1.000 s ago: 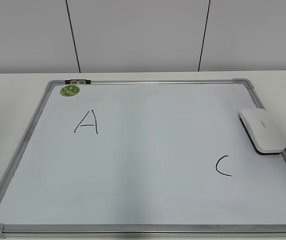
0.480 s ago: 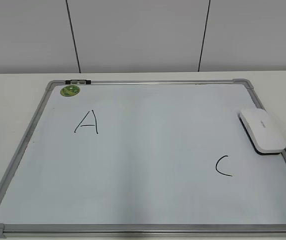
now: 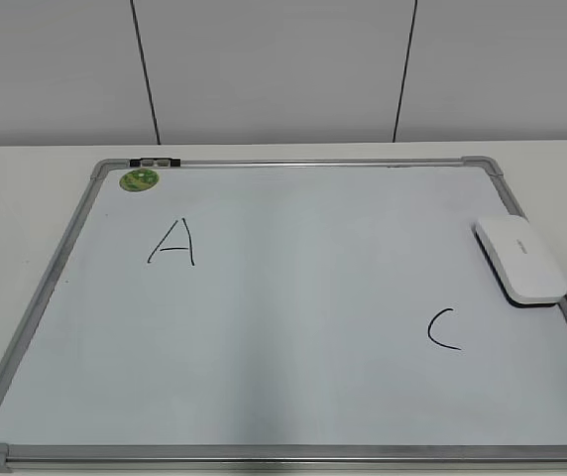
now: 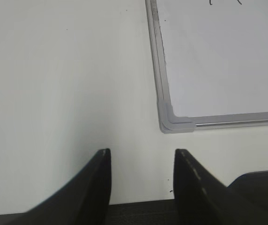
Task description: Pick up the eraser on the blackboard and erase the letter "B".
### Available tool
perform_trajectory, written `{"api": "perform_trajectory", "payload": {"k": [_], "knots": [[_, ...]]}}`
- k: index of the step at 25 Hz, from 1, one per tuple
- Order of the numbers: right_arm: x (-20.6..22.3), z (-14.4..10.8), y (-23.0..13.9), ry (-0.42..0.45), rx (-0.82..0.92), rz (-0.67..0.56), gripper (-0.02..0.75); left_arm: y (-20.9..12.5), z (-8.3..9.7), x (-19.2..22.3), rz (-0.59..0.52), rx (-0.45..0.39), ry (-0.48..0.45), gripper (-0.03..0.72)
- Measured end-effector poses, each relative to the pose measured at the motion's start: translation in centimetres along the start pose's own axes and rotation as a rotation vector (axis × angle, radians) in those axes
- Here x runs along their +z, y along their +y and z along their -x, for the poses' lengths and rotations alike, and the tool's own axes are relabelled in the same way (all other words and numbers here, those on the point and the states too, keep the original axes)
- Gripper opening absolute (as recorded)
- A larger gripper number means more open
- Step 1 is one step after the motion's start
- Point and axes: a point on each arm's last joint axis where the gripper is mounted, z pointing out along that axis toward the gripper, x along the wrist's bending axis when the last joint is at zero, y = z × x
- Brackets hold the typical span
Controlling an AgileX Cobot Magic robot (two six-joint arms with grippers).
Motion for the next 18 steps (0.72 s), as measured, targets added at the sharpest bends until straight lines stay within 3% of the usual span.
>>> {"api": "perform_trajectory", "payload": {"k": [18], "knots": [[0.18, 0.05, -0.13, -0.006, -0.016, -0.003, 0.555, -0.15, 0.01, 0.44, 0.001, 0.027, -0.016, 0.335]]}}
